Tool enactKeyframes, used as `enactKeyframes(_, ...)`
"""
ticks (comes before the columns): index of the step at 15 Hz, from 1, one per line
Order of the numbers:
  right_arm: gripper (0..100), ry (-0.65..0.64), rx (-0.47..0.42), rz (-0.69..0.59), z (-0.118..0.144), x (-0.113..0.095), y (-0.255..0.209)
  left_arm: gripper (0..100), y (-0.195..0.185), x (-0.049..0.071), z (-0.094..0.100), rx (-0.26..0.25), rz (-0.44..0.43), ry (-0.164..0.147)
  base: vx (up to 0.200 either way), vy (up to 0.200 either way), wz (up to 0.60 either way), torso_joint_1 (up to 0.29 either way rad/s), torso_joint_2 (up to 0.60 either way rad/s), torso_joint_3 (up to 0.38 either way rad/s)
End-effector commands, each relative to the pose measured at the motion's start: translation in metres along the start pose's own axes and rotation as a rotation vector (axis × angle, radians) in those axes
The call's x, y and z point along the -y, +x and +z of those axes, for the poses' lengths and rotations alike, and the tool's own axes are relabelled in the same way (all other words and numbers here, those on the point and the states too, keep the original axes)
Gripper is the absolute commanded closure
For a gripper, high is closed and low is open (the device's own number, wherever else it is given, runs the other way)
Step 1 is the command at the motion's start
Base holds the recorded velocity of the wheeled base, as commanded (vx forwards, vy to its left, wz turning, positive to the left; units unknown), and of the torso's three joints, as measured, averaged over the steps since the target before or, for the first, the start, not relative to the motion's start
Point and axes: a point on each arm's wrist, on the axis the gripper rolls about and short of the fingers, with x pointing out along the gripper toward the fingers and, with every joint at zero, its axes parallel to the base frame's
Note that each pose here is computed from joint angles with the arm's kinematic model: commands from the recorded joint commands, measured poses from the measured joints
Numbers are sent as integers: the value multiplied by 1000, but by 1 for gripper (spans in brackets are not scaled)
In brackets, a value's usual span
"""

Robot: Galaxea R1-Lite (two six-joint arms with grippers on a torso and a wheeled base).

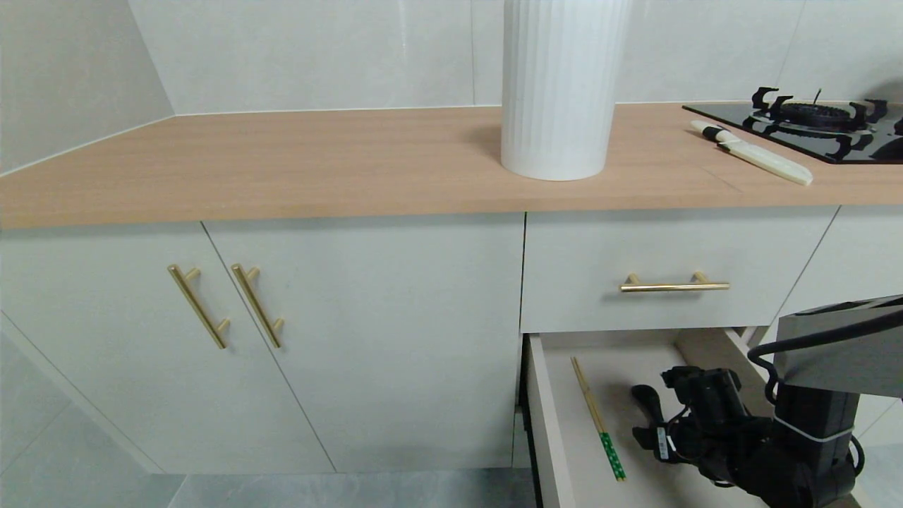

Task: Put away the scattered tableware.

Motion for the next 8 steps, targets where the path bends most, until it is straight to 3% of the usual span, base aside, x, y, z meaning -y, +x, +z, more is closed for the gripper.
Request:
enactKeyframes(1,0,9,32,8,8,0,-9,0,0,0,0,-2,0,0,0,0,0,0,0,0)
enactKeyframes(5,0,32,133,31,38,6,-58,0,0,0,0,-2,0,0,0,0,0,0,0,0)
enactKeyframes(8,0,36,139,33,50,13,-98,0,0,0,0,-2,0,0,0,0,0,0,0,0)
